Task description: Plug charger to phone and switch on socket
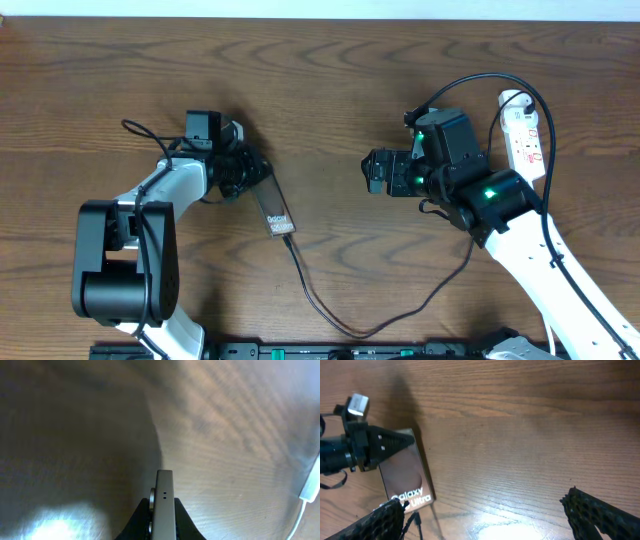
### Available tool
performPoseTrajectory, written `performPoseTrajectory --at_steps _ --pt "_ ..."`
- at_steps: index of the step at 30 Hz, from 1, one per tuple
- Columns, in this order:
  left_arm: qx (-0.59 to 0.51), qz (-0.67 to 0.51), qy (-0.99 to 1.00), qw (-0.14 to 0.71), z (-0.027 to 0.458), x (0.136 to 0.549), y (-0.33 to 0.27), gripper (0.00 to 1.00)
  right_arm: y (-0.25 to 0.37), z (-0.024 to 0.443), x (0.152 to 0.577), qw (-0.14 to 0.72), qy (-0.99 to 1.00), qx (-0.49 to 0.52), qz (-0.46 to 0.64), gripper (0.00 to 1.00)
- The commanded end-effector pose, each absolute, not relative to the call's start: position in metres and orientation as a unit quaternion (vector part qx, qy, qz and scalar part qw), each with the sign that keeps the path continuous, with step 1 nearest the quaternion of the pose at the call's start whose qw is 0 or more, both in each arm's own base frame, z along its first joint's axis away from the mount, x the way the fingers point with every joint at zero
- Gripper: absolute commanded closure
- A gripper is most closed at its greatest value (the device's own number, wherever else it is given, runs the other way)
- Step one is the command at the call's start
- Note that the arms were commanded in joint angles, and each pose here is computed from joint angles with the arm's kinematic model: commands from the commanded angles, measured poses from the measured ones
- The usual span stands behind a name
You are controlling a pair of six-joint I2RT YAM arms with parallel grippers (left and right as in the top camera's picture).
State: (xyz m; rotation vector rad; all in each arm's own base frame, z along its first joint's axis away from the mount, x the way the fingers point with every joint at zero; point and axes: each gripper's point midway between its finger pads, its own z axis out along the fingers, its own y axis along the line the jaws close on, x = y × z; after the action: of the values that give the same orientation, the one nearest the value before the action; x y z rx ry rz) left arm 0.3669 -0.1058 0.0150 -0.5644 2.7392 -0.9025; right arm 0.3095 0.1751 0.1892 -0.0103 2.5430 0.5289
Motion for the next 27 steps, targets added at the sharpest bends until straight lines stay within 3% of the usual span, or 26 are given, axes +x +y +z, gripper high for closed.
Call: performPoseTrajectory --at_steps 1,27 --pt "-0.193 -0.305 0.928 0.092 0.016 0.365 -0.108 0.93 0.173 0.199 0.313 0.283 0.939 -0.003 0.196 0.01" --pt "-0.203 -0.29 0.933 0.064 -0.008 0.358 -0.105 0.93 0.173 0.198 0.312 0.282 0.939 -0.003 0.195 0.01"
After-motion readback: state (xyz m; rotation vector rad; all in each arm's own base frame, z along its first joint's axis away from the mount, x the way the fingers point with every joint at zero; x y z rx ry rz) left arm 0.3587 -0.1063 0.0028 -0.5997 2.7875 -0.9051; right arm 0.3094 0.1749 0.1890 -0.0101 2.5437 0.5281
